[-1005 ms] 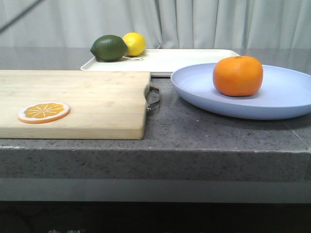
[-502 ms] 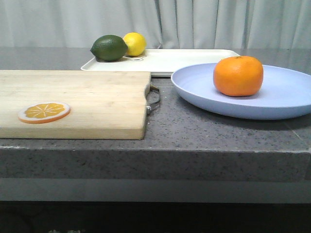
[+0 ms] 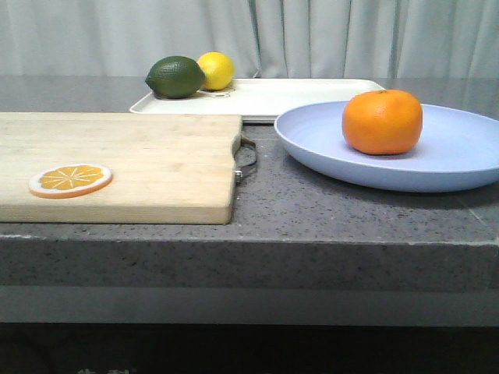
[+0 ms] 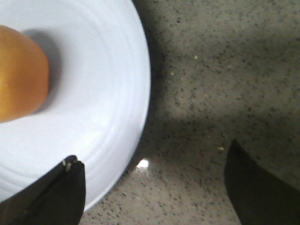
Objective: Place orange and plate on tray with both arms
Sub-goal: 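Move the right gripper to the rim of the blue plate, then grip the plate rim with the right gripper and lift it onto the tray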
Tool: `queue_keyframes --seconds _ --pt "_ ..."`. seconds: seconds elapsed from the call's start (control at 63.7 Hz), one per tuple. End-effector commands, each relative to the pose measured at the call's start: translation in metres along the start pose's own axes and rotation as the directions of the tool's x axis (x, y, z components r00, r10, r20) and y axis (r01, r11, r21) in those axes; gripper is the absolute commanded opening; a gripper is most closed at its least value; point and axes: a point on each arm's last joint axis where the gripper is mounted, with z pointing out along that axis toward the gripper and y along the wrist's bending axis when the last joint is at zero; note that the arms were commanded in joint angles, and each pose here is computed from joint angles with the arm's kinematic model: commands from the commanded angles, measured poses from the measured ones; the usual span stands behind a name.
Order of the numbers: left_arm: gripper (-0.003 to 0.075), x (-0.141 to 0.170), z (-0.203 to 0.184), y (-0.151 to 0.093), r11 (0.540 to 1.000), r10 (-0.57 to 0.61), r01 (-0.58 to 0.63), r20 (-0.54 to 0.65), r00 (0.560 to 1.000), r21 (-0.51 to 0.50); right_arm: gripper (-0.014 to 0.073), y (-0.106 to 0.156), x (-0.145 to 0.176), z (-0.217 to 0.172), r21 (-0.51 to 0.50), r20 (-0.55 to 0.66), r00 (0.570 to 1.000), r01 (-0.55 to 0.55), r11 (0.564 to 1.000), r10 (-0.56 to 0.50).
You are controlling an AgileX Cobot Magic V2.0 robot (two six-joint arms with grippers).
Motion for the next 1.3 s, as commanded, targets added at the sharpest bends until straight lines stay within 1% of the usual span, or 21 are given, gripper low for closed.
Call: queue_keyframes --seconds 0.0,0.11,0.188,0.33,0.534,0.644,0.801,1.005,1.288 --pt "0.06 -0.012 -0.007 0.001 1.0 -0.008 0.008 0.09 0.996 0.001 0.0613 0.003 -0.017 -0.005 -0.127 0.058 0.998 -0.011 0.992 0.019" --pt "0.06 -0.012 -0.007 0.001 1.0 -0.008 0.008 0.09 0.996 0.001 0.0609 -0.003 -0.023 0.011 -0.186 0.026 0.998 -0.045 0.982 0.05" --pt "0.06 -0.012 -0.007 0.001 1.0 -0.008 0.008 0.09 0.996 0.001 0.058 -0.004 -0.025 0.023 -0.206 -0.003 0.998 -0.058 0.977 0.058" --pt "0.06 -0.012 -0.007 0.001 1.0 -0.008 0.008 0.09 0.996 0.001 0.0453 -0.004 -0.028 0.039 -0.252 -0.046 0.995 -0.102 0.962 0.094" --pt "0.06 -0.012 -0.007 0.001 1.0 -0.008 0.008 0.09 0.996 0.001 0.0318 -0.006 -0.028 0.047 -0.25 -0.07 0.992 -0.118 0.961 0.104" --pt "0.06 -0.012 -0.007 0.001 1.0 -0.008 0.008 0.09 0.996 0.001 0.0232 -0.008 -0.028 0.05 -0.247 -0.075 0.991 -0.123 0.961 0.108" --pt "0.06 -0.012 -0.007 0.001 1.0 -0.008 0.008 0.09 0.996 0.001 0.008 -0.009 -0.028 0.054 -0.245 -0.089 0.99 -0.132 0.96 0.113" --pt "0.06 -0.012 -0.007 0.001 1.0 -0.008 0.008 0.09 0.996 0.001 -0.0065 -0.009 -0.027 0.055 -0.248 -0.102 0.989 -0.134 0.959 0.111" --pt "0.06 -0.012 -0.007 0.001 1.0 -0.008 0.008 0.09 0.996 0.001 -0.0068 -0.007 -0.027 0.054 -0.259 -0.104 0.987 -0.142 0.955 0.119"
